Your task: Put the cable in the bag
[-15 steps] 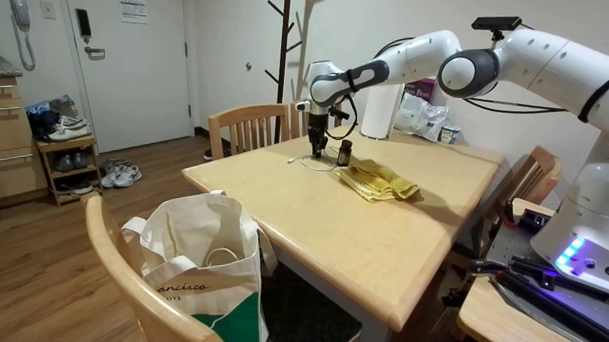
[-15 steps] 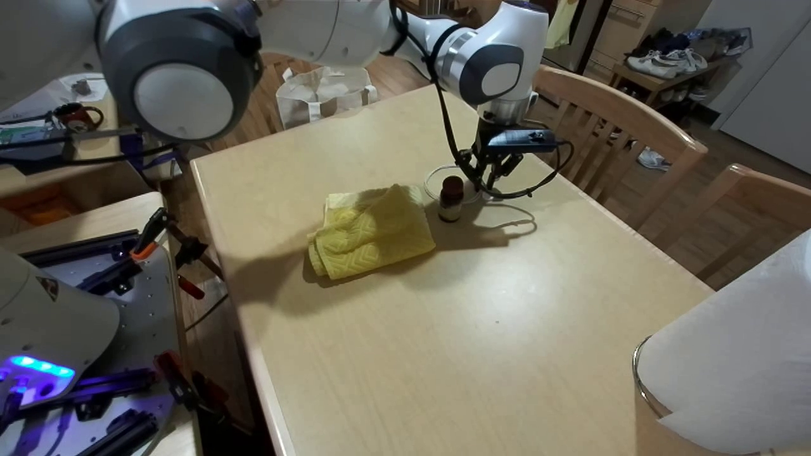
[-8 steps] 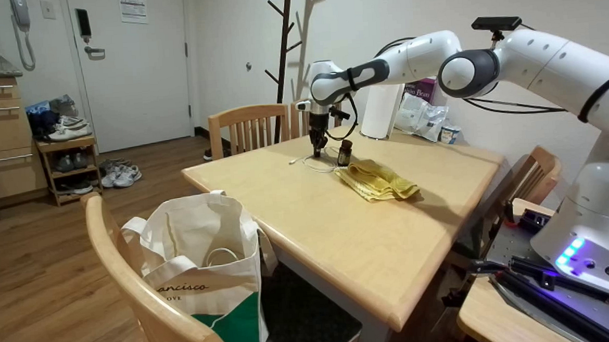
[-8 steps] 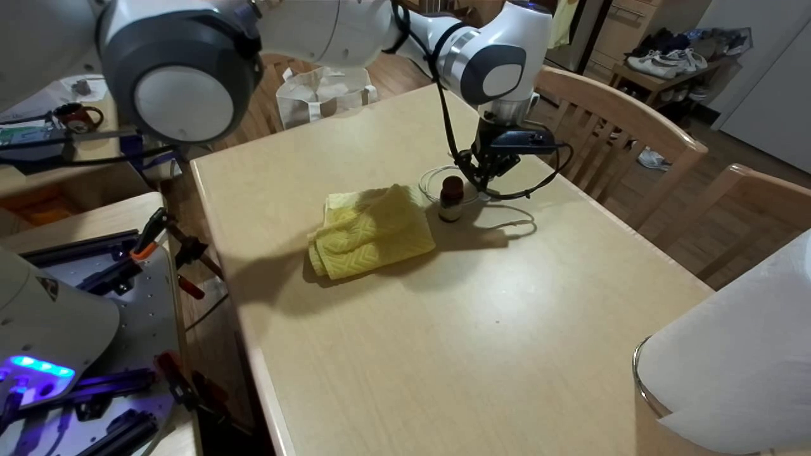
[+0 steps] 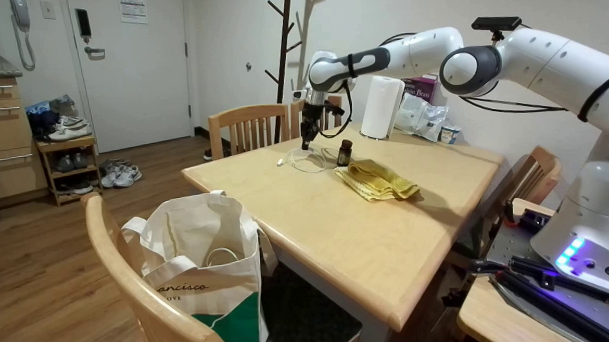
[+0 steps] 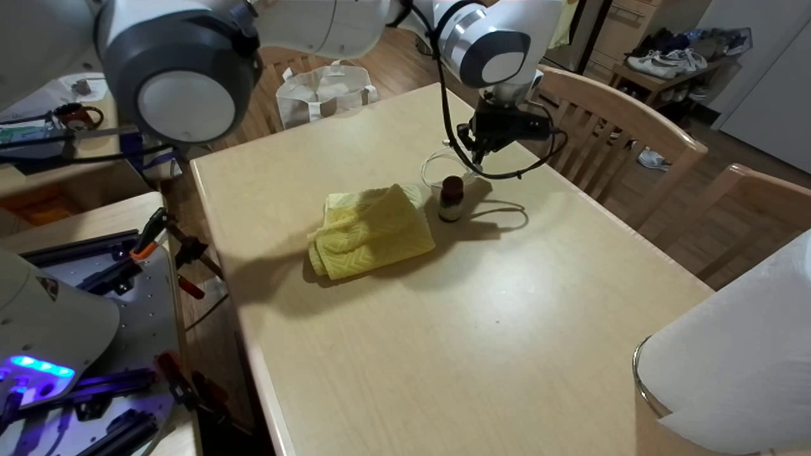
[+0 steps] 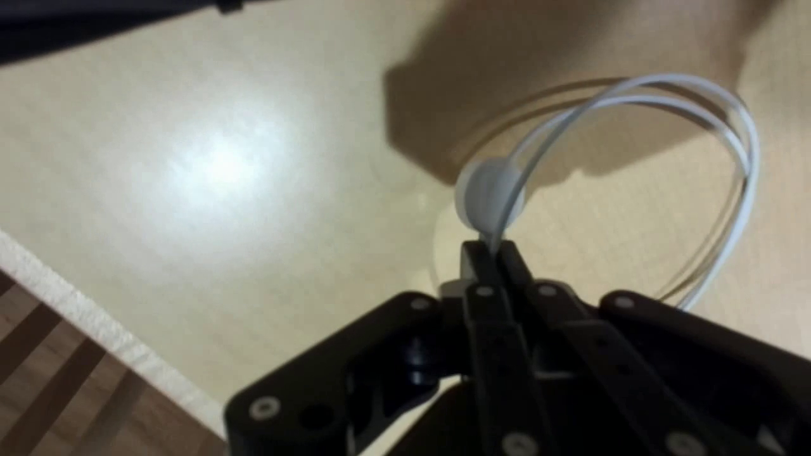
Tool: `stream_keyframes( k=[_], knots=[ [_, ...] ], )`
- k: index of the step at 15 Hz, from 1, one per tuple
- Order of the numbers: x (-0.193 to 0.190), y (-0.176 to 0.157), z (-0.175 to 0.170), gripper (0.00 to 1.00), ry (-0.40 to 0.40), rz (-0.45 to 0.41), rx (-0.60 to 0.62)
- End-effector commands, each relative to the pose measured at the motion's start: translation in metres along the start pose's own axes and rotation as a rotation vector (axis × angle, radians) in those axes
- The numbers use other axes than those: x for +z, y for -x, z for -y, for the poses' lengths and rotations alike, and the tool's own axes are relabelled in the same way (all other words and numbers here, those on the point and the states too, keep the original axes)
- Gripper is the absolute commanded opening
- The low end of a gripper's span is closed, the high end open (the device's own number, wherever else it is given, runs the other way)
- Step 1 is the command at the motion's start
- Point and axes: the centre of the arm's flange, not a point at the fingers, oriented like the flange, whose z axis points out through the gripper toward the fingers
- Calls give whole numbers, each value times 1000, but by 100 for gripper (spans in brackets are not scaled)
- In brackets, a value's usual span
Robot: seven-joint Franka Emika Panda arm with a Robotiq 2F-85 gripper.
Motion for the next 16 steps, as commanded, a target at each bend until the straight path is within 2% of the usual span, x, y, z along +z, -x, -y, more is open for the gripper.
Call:
stream_keyframes(
  k=[1, 7, 16],
  knots=[
    [-41, -26, 0, 5, 10, -104, 1],
    [-92, -79, 39, 5, 40, -168, -95],
    [-176, -179, 143, 4, 119, -242, -360]
  ],
)
